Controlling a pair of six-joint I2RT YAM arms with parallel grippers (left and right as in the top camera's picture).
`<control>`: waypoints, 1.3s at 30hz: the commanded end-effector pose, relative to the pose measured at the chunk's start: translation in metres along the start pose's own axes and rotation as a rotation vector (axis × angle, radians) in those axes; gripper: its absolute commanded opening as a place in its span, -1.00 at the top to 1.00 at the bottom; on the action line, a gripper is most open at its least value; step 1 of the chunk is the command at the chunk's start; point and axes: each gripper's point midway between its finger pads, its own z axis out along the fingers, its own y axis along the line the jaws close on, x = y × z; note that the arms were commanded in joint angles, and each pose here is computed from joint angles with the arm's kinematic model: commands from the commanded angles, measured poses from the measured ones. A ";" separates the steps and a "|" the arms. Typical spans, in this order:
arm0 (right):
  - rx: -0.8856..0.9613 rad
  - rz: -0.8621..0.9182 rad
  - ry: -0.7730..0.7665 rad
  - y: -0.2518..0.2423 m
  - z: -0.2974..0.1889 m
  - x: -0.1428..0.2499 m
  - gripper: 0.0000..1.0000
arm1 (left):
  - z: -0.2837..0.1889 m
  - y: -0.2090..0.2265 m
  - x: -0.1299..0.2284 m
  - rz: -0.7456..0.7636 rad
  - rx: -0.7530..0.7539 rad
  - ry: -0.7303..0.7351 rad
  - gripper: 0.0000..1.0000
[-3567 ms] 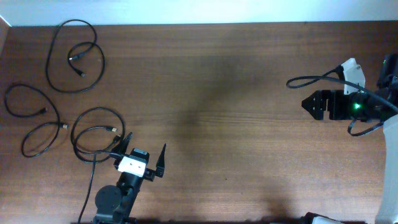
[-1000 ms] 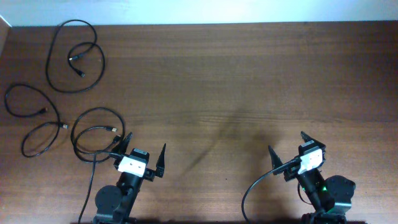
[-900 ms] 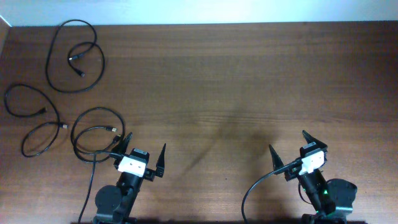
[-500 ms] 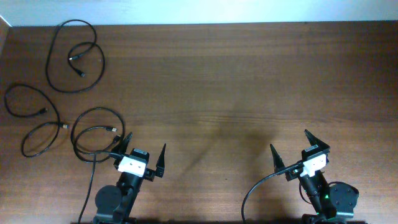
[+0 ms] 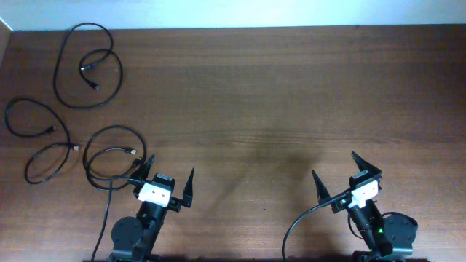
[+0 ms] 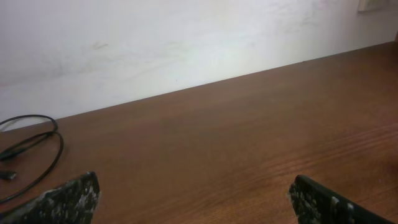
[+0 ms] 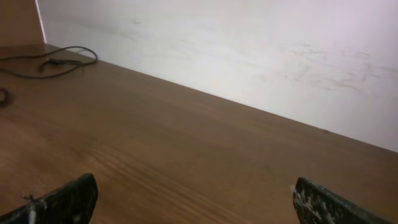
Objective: Untangle cables
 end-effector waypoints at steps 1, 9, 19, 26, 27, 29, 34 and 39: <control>-0.003 0.009 0.001 0.002 0.000 0.002 -0.98 | 0.000 0.003 0.002 0.020 -0.013 0.001 -0.98; 0.043 0.007 0.010 -0.006 0.000 0.003 -0.98 | 0.000 0.003 0.002 0.020 -0.013 0.001 -0.98; 0.266 0.181 0.035 -0.043 -0.006 0.012 -0.98 | 0.000 0.003 0.002 0.020 -0.013 0.001 -0.98; 0.266 0.180 0.034 -0.043 -0.006 0.012 -0.98 | 0.000 0.003 0.002 0.020 -0.013 0.001 -0.98; 0.266 0.180 0.034 -0.043 -0.006 0.012 -0.98 | 0.000 0.003 0.002 0.020 -0.013 0.001 -0.98; 0.266 0.180 0.034 -0.043 -0.006 0.012 -0.98 | 0.000 0.003 0.002 0.020 -0.013 0.001 -0.98; 0.267 0.180 0.034 -0.043 -0.006 0.012 -0.98 | 0.000 0.003 0.002 0.020 -0.013 0.001 -0.98; 0.267 0.180 0.034 -0.043 -0.006 0.012 -0.98 | 0.000 0.003 0.002 0.020 -0.013 0.001 -0.98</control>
